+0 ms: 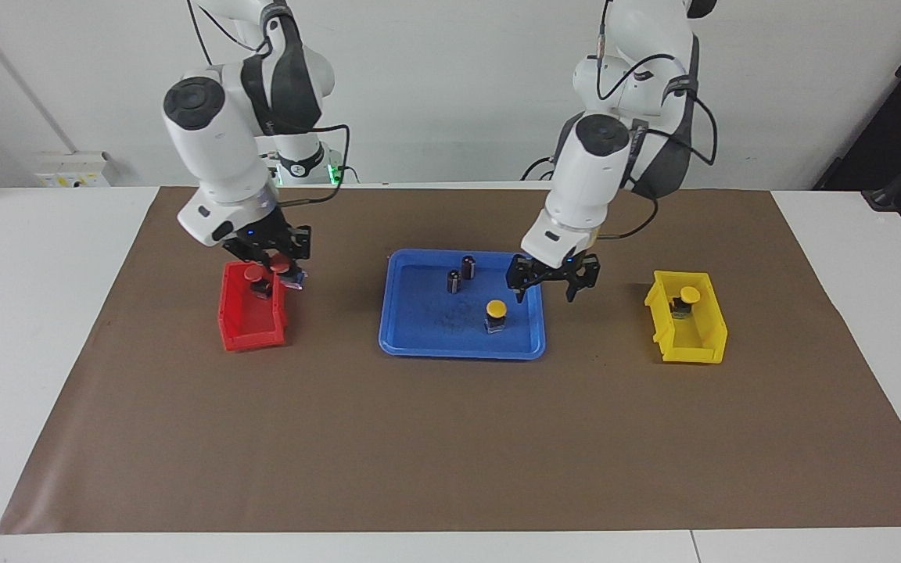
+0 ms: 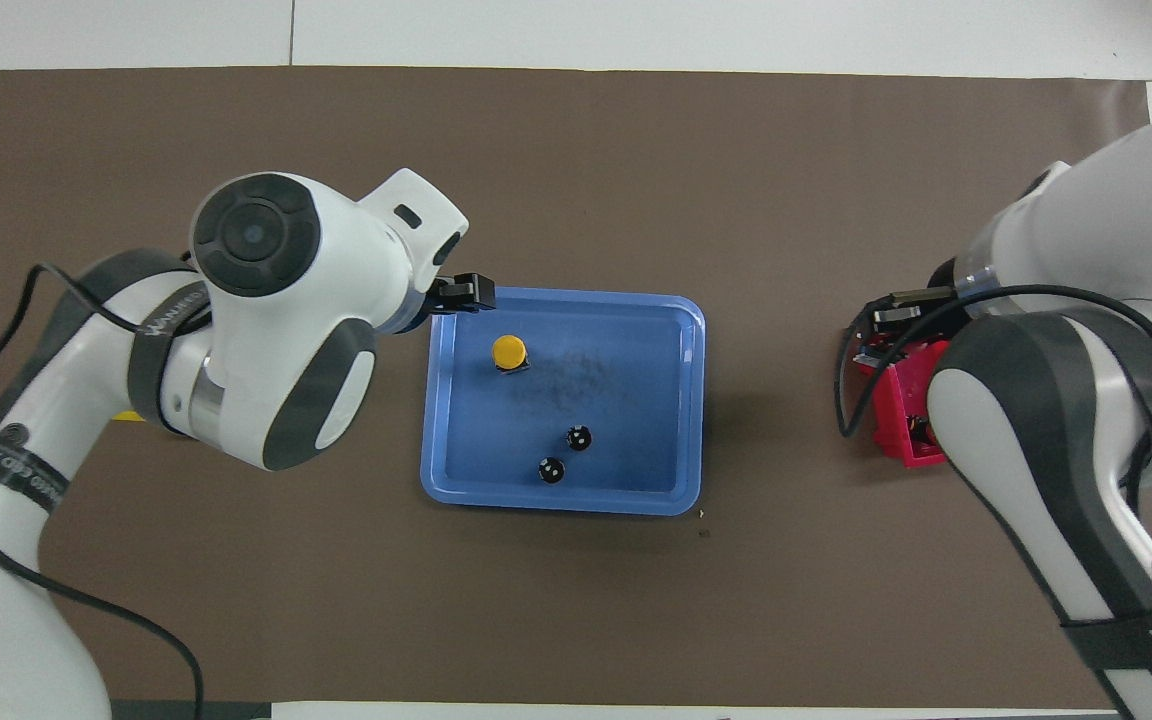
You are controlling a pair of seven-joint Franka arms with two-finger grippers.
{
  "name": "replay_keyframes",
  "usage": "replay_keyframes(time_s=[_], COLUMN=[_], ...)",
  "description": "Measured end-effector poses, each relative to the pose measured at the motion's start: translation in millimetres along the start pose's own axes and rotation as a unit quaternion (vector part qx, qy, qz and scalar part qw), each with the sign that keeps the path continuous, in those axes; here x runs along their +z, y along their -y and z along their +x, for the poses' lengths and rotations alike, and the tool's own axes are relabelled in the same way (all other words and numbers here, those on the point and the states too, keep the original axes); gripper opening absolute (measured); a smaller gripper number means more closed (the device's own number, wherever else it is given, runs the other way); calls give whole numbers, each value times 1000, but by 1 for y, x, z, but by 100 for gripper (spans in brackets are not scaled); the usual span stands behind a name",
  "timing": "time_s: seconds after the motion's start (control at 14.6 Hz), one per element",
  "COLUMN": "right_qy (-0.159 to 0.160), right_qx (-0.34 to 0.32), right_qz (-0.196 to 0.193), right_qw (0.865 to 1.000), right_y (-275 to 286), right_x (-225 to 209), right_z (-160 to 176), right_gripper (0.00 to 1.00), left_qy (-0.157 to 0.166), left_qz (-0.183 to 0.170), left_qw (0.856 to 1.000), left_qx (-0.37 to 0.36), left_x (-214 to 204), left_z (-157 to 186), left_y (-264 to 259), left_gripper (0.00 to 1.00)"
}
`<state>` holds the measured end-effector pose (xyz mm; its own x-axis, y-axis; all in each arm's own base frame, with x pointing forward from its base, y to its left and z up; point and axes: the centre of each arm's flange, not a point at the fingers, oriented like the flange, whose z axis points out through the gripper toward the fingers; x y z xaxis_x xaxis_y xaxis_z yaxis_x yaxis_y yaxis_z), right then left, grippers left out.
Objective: Sort red and yellow buttons by color
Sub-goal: 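Carry the red button to the red bin while the left gripper grasps the yellow button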
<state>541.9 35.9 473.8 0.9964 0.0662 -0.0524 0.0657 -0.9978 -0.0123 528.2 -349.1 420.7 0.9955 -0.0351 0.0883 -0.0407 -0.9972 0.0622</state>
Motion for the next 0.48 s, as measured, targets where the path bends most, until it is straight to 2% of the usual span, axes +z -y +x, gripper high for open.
replay_keyframes(time_s=[0.14,0.34,0.48], right_qy=[-13,-14,-21], right_qx=[-18,-47,-53], right_qz=[-3,-15,-16], right_qw=[1000,999,998], right_y=[-29,-38,-41], right_x=[29,57,72], right_z=[-8,-16,-20], right_gripper=[41,41,41], left_qy=[7,18,21], left_qz=[4,11,14], left_qw=[1000,1000,1000], left_qx=[-2,1,-3], left_x=[23,47,53], left_z=[-5,-14,-14], left_y=[-21,-40,-40], left_gripper=[100,99,93])
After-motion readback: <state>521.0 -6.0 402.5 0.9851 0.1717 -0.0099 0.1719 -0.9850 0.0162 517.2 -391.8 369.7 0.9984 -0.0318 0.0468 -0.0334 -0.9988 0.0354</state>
